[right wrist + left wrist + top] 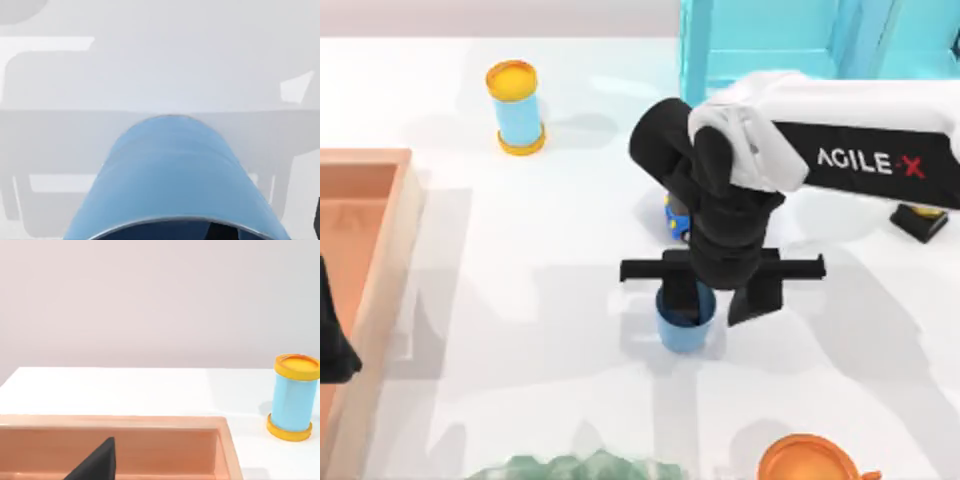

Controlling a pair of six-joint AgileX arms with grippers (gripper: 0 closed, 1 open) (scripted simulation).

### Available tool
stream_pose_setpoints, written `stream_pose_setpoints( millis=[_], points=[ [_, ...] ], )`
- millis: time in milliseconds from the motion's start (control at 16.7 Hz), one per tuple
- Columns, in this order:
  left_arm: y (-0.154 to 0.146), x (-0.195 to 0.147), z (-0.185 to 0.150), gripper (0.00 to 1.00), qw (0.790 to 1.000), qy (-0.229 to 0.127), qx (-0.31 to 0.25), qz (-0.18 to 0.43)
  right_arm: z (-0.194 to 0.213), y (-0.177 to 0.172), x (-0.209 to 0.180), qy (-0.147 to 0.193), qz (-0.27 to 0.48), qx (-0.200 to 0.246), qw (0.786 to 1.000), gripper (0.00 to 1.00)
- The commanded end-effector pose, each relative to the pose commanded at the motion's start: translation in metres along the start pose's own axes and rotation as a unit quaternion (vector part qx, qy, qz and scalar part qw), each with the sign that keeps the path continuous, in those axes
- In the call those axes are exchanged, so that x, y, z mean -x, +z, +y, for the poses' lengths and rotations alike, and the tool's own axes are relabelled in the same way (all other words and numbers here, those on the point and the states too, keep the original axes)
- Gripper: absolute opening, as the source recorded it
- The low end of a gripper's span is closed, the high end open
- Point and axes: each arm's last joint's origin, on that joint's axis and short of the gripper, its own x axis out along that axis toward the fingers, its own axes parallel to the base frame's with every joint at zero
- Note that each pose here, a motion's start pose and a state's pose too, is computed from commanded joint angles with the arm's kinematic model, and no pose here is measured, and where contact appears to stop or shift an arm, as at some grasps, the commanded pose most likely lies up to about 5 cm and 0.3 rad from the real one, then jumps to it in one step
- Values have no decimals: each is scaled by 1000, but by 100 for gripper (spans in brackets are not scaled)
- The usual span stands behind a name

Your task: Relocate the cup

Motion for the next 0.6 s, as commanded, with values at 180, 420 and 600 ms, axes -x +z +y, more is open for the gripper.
stream_pose_setpoints(
  millis=[180,420,600],
  points=[
    [0,0,0,100,1000,0,0,0,0,0,0,0,0,0,1000,0],
    [0,0,0,100,1000,0,0,0,0,0,0,0,0,0,1000,0],
    [0,0,0,100,1000,0,0,0,0,0,0,0,0,0,1000,0]
  ],
)
